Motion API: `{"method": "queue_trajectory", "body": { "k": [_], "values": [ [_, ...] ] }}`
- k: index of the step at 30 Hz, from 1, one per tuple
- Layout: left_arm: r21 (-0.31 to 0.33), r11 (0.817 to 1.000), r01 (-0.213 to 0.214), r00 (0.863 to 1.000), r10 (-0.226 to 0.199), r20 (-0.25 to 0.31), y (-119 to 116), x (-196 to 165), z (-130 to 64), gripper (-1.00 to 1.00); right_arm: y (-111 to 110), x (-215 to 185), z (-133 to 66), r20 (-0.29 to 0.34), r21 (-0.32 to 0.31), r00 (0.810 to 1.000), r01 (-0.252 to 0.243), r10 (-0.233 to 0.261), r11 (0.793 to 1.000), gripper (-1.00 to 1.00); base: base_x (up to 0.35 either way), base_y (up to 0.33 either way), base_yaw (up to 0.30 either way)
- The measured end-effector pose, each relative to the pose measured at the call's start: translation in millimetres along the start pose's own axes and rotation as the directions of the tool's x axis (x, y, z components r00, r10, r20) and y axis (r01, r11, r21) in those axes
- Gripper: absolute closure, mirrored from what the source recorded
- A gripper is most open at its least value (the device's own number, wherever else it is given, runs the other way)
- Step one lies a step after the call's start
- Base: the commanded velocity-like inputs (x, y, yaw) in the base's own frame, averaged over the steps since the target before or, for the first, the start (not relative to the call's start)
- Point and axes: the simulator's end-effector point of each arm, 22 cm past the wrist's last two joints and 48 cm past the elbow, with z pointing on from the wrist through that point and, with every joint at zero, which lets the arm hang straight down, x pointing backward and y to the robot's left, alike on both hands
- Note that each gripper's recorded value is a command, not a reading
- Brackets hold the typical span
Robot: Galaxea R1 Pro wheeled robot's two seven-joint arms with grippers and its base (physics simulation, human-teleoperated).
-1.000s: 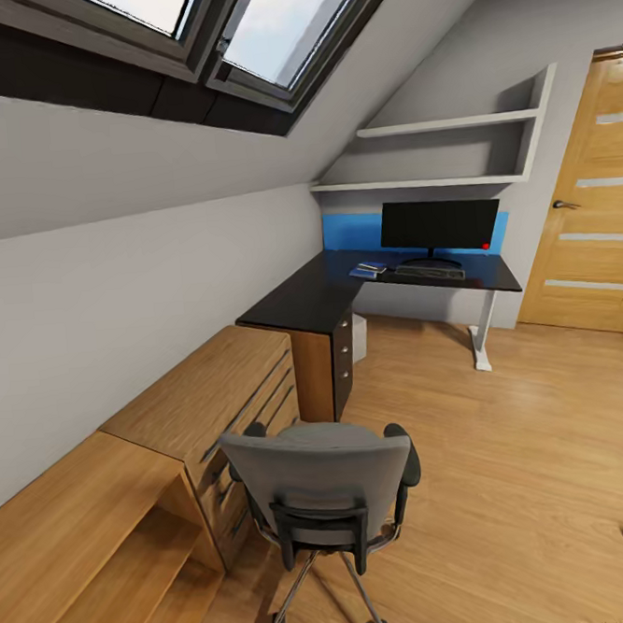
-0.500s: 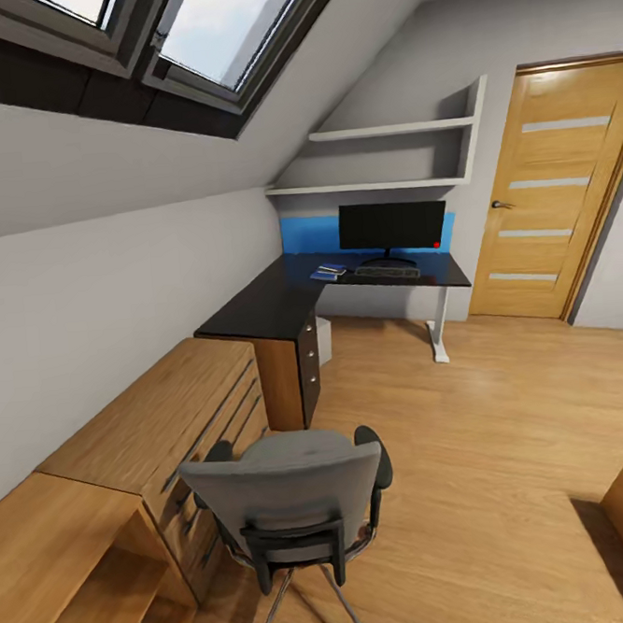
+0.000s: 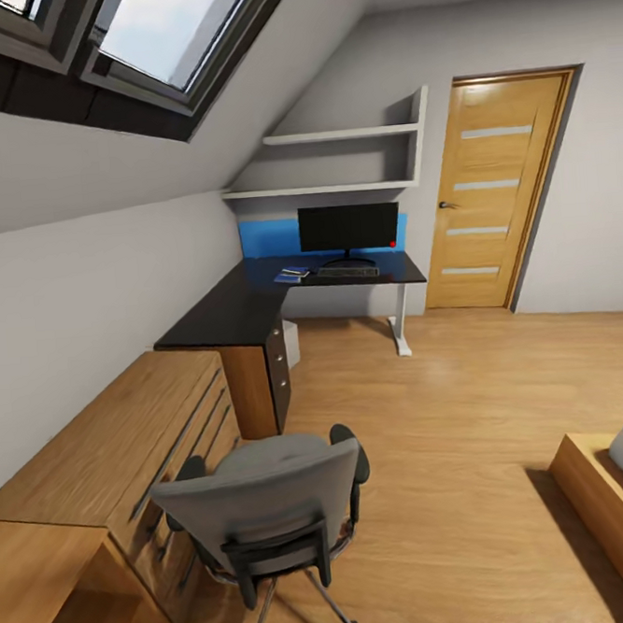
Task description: In the bedroom, organize the workspace by keeping the computer under the desk, ensuring the monitor is on the desk, placing the keyboard on the desk next to the monitor, placing the mouse on the desk next to the keyboard, moving the folder from the swivel chair onto the desk next to the mouse, stacking the notebook on top of the folder with the pen on top of the notebook, and positioning the swivel chair next to the desk.
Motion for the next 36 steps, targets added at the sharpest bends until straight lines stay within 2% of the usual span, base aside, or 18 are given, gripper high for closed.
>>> {"method": "queue_trajectory", "body": {
  "k": [20,36],
  "values": [
    [0.001,1.000,0.000,1.000,0.000,-0.001,-0.5,0.4,-0.2,-1.00,0.0,0.4,0.1,-0.002,0.000,1.000,0.000,0.000,1.000,-1.00,-0.108,0.140,-0.293],
    [0.000,1.000,0.000,1.000,0.000,-0.003,-0.4,0.9,-0.5,-1.00,-1.0,1.5,-0.2,-0.006,0.005,1.000,0.000,0.001,1.000,-1.00,-0.127,0.098,-0.045]
  ]
}}
